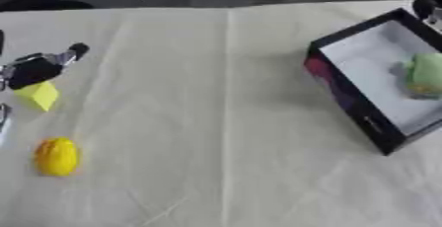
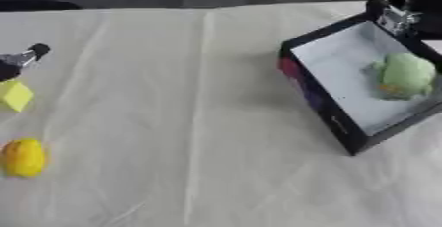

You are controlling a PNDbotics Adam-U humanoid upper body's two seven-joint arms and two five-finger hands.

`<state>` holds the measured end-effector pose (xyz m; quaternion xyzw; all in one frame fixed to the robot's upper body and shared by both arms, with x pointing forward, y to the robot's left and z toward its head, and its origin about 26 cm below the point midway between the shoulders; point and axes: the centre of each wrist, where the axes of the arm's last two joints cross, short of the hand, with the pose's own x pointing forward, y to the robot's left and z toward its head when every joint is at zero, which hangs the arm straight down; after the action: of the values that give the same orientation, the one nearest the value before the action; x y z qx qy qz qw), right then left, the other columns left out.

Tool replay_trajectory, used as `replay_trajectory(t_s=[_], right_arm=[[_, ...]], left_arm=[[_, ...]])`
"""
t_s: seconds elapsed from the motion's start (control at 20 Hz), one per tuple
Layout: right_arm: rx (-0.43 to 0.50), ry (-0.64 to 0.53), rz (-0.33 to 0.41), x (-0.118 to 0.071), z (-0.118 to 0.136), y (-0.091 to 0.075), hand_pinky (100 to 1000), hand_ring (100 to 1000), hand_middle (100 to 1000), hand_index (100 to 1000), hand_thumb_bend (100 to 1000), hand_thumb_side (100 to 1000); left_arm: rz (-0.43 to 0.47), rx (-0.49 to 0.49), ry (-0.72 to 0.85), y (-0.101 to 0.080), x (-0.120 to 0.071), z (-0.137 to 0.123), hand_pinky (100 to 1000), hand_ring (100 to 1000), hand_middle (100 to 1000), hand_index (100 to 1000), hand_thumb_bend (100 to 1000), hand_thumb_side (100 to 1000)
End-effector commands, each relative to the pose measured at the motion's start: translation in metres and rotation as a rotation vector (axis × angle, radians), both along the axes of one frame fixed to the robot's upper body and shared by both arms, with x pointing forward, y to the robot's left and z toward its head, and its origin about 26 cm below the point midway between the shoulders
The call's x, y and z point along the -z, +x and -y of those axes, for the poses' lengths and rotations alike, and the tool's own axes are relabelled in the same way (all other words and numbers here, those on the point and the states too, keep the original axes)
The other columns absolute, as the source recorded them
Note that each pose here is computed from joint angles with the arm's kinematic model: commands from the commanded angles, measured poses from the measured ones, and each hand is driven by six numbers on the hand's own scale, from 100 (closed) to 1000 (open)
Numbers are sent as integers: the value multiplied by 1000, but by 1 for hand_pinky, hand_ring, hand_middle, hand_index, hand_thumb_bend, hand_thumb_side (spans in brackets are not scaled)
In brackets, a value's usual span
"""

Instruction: Pick up the objects with one hand, pass them to the other hand, and then place them into the box on the other side of the table.

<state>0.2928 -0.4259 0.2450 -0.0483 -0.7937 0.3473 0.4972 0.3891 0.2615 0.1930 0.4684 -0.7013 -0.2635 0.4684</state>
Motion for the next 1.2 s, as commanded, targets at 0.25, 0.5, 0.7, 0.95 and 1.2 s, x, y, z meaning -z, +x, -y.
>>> replay_trajectory(t_s=[0.25, 0.5, 0.7, 0.95, 1.2], right_arm=[[-90, 58, 3, -23, -10, -1, 1000, 1000, 1000, 1000, 100, 542], [-103, 53, 9, -28, -12, -1, 1000, 986, 995, 1000, 100, 526], [-101, 55, 7, -29, -15, -1, 1000, 982, 992, 1000, 100, 526], [-108, 62, 1, -29, -16, 0, 1000, 976, 985, 1000, 100, 535], [-109, 90, 7, -32, -16, -2, 1000, 970, 979, 1000, 100, 539]], left_arm=[[-148, -43, -45, 9, -35, -64, 842, 828, 774, 840, 743, 519], [-313, -16, -61, 18, -34, -93, 865, 856, 786, 843, 799, 455], [-523, 110, -34, 30, -40, -108, 878, 865, 779, 832, 848, 331], [-651, 229, 159, 45, -58, -124, 896, 874, 784, 818, 907, 239], [-698, 279, 331, 56, -69, -136, 918, 891, 789, 815, 921, 145]])
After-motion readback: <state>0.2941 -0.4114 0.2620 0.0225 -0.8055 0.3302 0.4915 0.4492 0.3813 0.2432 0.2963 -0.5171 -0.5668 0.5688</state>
